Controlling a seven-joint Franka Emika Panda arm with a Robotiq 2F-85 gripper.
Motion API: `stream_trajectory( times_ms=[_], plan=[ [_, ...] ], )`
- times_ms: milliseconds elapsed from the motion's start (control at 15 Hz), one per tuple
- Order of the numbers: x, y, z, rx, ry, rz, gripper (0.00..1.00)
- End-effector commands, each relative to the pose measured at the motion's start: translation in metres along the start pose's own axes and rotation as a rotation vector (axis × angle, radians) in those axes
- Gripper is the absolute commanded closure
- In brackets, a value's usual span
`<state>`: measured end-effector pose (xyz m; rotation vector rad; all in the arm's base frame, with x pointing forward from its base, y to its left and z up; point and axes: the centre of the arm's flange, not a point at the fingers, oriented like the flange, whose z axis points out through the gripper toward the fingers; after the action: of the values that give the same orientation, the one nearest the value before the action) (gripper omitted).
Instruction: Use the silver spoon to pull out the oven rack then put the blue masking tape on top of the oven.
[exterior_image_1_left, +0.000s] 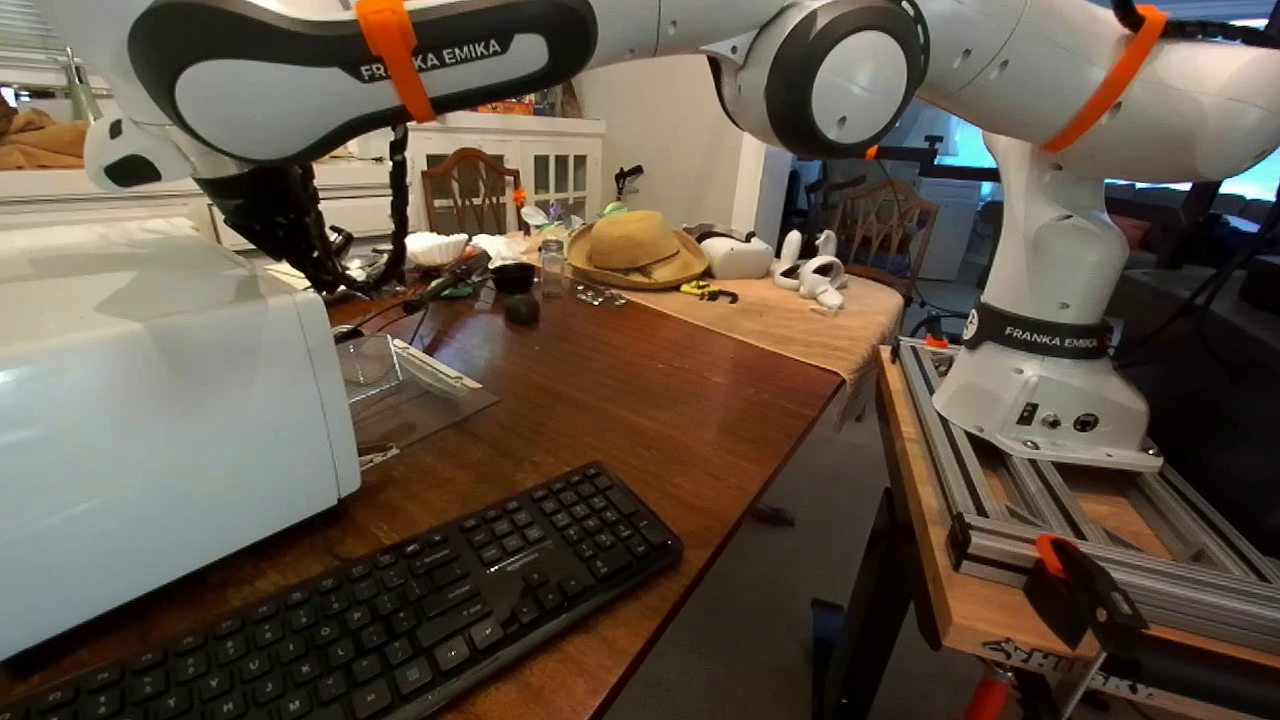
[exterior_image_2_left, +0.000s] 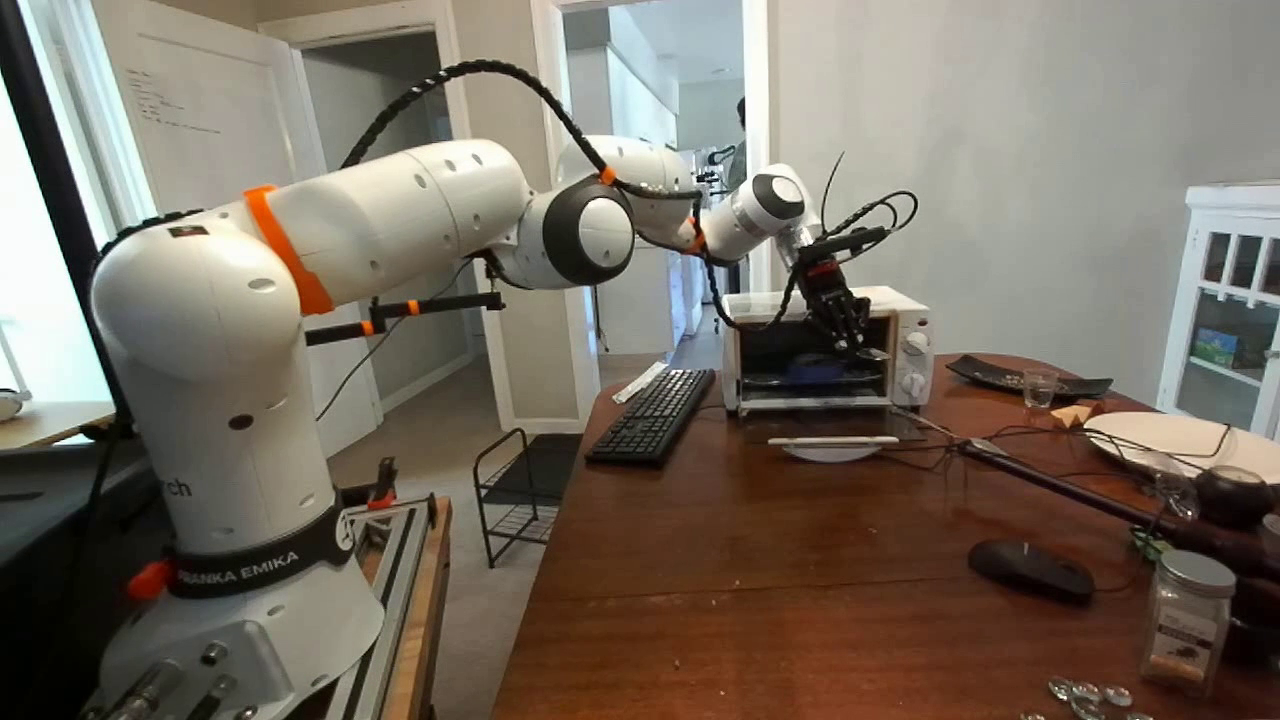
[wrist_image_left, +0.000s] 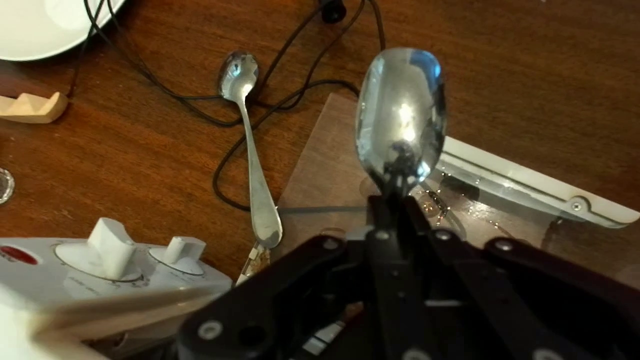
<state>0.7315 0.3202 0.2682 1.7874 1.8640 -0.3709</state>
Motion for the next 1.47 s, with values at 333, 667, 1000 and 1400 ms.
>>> stream_trajectory(
  times_ms=[333, 667, 1000, 1400],
  plan=[
    [0.001, 0.005, -0.002, -0.037, 0.031, 0.043, 0.91],
    [0.001, 0.007, -0.002, -0.046, 0.04, 0.044, 0.91],
    [-0.021, 0.011, 0.004, -0.038, 0.05, 0.05, 0.98],
    [0.006, 0.013, 0.011, -0.035, 0.076, 0.055, 0.98]
  ],
)
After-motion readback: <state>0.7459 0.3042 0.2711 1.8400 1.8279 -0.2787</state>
